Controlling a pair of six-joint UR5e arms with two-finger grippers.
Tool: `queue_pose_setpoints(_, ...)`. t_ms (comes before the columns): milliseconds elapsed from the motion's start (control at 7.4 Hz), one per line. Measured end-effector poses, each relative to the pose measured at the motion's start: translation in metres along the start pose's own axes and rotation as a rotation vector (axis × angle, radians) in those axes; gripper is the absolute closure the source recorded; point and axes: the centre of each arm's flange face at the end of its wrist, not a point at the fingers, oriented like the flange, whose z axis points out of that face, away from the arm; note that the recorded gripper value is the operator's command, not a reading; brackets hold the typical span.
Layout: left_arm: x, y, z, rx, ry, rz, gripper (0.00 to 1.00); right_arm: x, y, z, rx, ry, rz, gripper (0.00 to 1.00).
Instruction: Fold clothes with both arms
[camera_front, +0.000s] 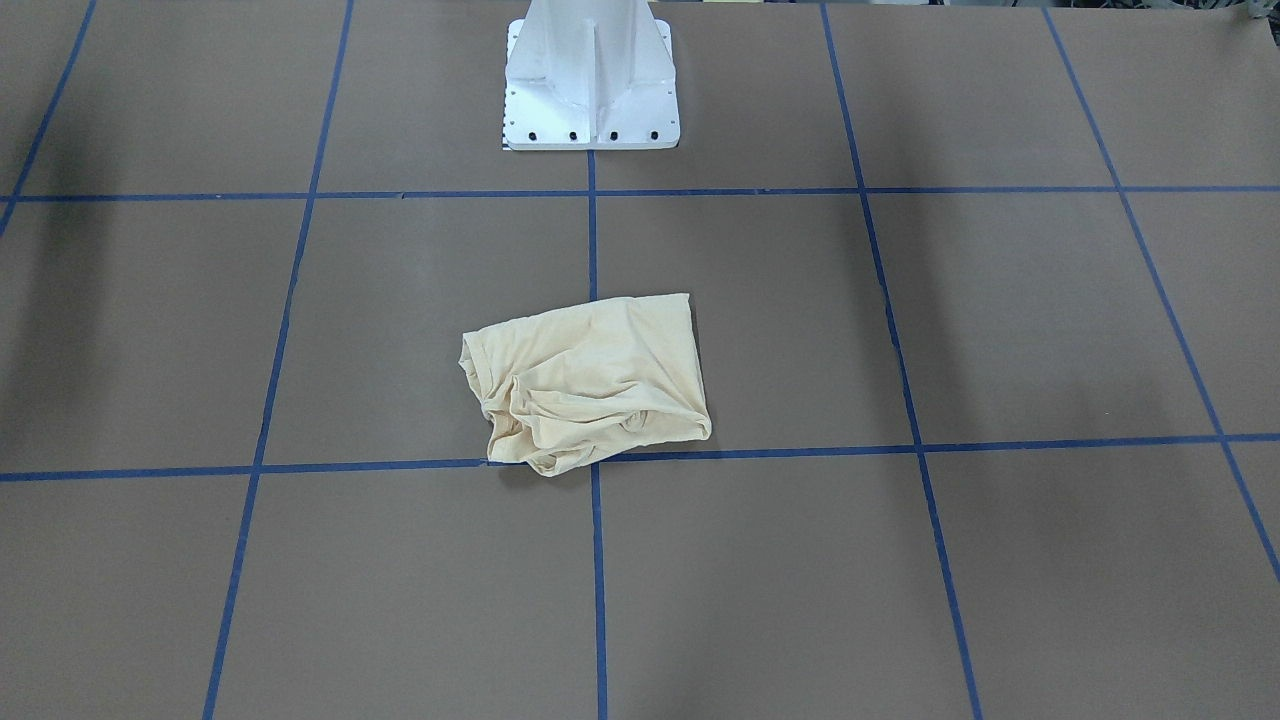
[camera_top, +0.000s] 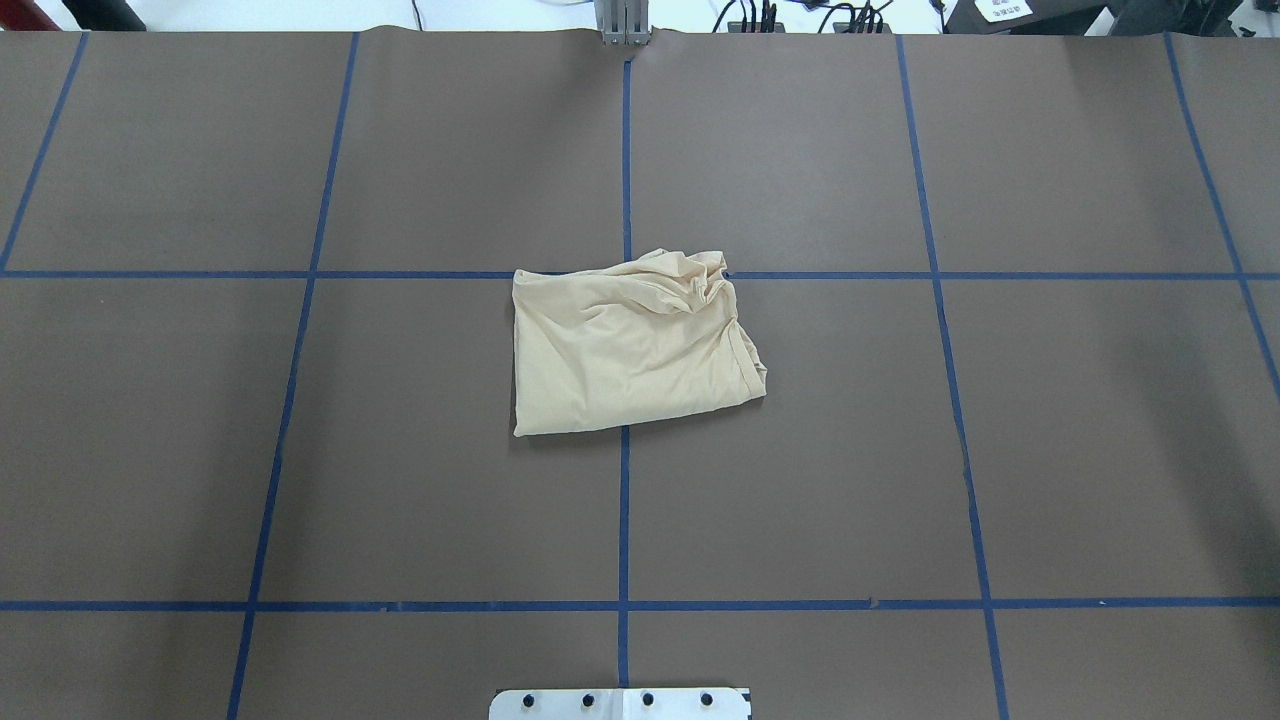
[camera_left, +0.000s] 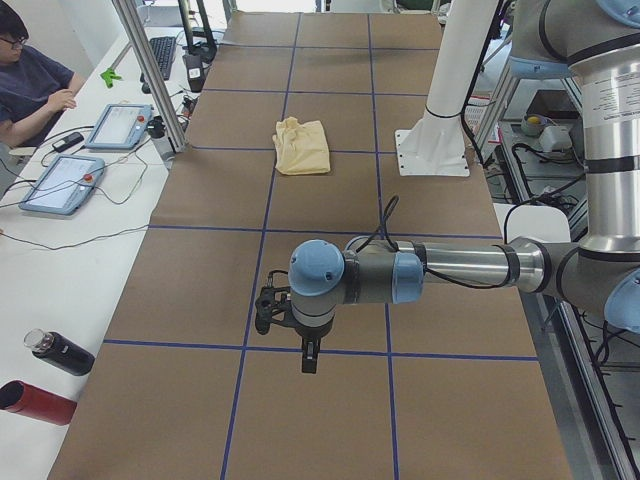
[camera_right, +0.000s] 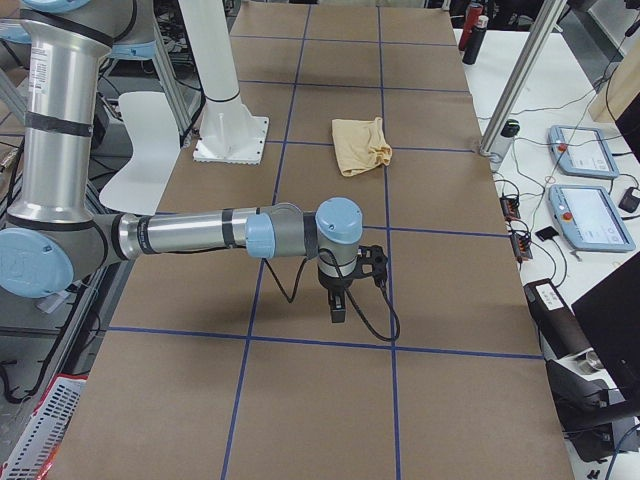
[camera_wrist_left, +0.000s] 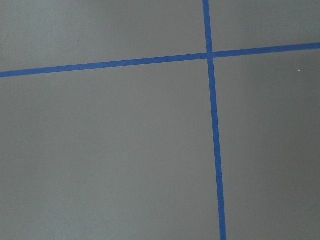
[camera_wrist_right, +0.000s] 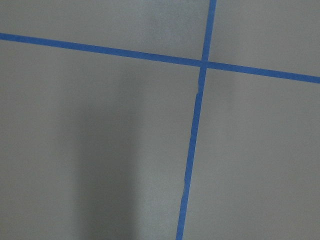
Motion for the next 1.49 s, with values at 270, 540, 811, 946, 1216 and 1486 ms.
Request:
queue_pose_setpoints(270, 0.0029, -0.0014, -0.0024, 0.006, 0.001, 0.007, 0.00, 0.0000, 0.0002, 0.0002, 0.000, 0.000, 0.000, 0.00)
queue_pose_setpoints(540, 0.0057, -0.0036, -0.0052, 0.011, -0.001, 0.015, 0.00, 0.0000, 0.0002, -0.0001, 0.000, 0.000, -0.001, 0.00)
queue_pose_setpoints(811, 0.0066, -0.0049, -0.0063, 0.014, -0.003, 0.017, 0.00, 0.0002, 0.0005, -0.0001, 0.000, 0.000, -0.001, 0.00)
queue_pose_setpoints(946, 0.0067, -0.0052, -0.0065, 0.014, -0.003, 0.018, 0.00, 0.0003, 0.0007, -0.0001, 0.000, 0.001, -0.001, 0.00)
queue_pose_setpoints(1216, 0.0068, -0.0052, -0.0066, 0.015, -0.003, 0.018, 0.00, 0.0004, 0.0009, -0.0002, 0.000, 0.002, -0.001, 0.00)
queue_pose_setpoints(1486, 0.0067, -0.0048, -0.0062, 0.014, -0.003, 0.019, 0.00, 0.0007, 0.0010, -0.0005, 0.001, 0.002, -0.001, 0.00)
